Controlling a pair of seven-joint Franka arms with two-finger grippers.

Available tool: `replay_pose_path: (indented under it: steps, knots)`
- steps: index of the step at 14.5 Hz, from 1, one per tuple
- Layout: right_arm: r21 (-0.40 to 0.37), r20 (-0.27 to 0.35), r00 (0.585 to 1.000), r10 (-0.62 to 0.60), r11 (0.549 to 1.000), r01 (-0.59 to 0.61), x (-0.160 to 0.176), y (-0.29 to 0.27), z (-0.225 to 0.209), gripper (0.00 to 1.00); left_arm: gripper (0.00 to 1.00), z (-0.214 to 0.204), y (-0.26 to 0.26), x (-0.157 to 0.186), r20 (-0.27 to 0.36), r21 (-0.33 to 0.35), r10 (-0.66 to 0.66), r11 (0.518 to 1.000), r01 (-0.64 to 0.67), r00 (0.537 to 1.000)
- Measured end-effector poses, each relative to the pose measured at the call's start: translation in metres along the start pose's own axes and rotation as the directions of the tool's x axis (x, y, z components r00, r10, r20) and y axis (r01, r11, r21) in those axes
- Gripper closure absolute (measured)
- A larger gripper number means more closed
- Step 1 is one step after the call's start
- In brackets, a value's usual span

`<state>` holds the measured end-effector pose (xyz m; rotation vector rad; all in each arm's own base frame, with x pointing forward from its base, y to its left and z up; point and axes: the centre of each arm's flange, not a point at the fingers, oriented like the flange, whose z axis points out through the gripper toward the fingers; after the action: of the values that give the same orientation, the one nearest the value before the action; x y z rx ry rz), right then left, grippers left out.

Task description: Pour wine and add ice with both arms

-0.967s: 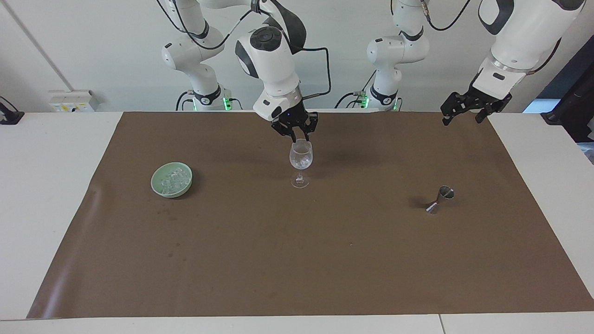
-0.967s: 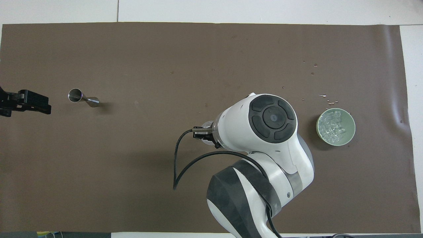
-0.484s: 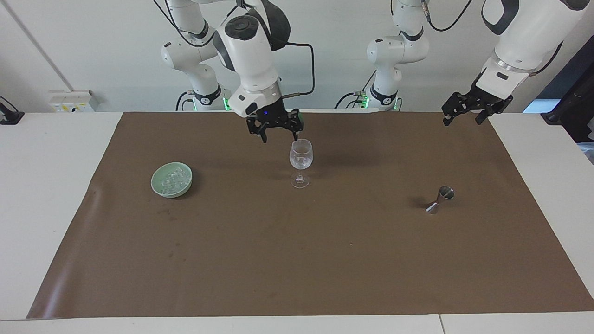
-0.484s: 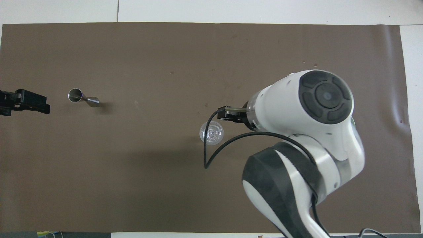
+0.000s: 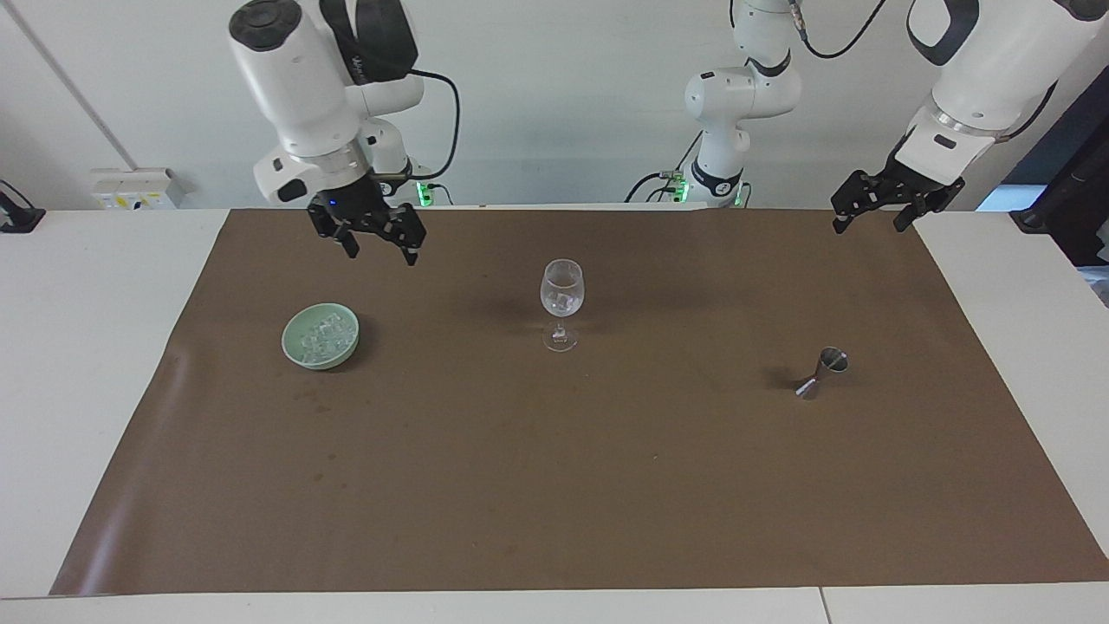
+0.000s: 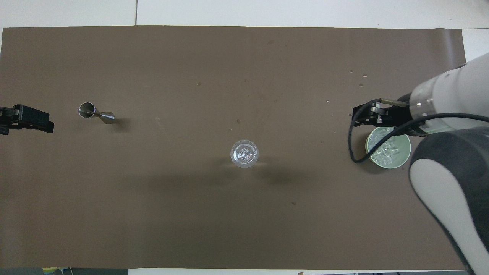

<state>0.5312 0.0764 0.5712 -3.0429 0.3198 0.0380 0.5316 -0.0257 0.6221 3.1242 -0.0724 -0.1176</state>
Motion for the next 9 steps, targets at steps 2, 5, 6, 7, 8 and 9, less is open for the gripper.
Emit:
replay_pose_path:
  steps: [2, 5, 6, 7, 8, 9]
  knots:
    - [-0.019, 0.023, 0.998, -0.065, 0.998, 0.065, 0.006, 0.048, -0.009, 0.00, 0.00, 0.000, 0.000, 0.000, 0.002, 0.000, 0.000, 1.000, 0.000, 1.000]
    - [-0.044, 0.044, 0.994, -0.103, 0.994, 0.105, 0.005, 0.082, -0.037, 0.00, 0.00, 0.000, -0.003, 0.000, 0.002, 0.000, -0.005, 1.000, 0.005, 1.000]
    - [-0.046, 0.046, 0.993, -0.112, 0.992, 0.114, 0.003, 0.085, -0.050, 0.00, 0.00, 0.000, -0.004, 0.000, 0.002, -0.001, -0.007, 1.000, 0.007, 1.000]
    - [-0.052, 0.046, 0.992, -0.116, 0.992, 0.119, 0.001, 0.087, -0.061, 0.00, 0.00, 0.000, -0.004, 0.000, 0.002, -0.001, -0.008, 1.000, 0.008, 1.000]
    - [-0.057, 0.044, 0.992, -0.119, 0.991, 0.122, -0.001, 0.086, -0.072, 0.00, 0.00, 0.000, -0.005, 0.000, 0.002, -0.001, -0.008, 1.000, 0.008, 1.000]
    - [-0.058, 0.040, 0.992, -0.121, 0.991, 0.123, -0.003, 0.085, -0.078, 0.00, 0.00, 0.000, -0.005, 0.000, 0.002, -0.001, -0.008, 1.000, 0.008, 1.000]
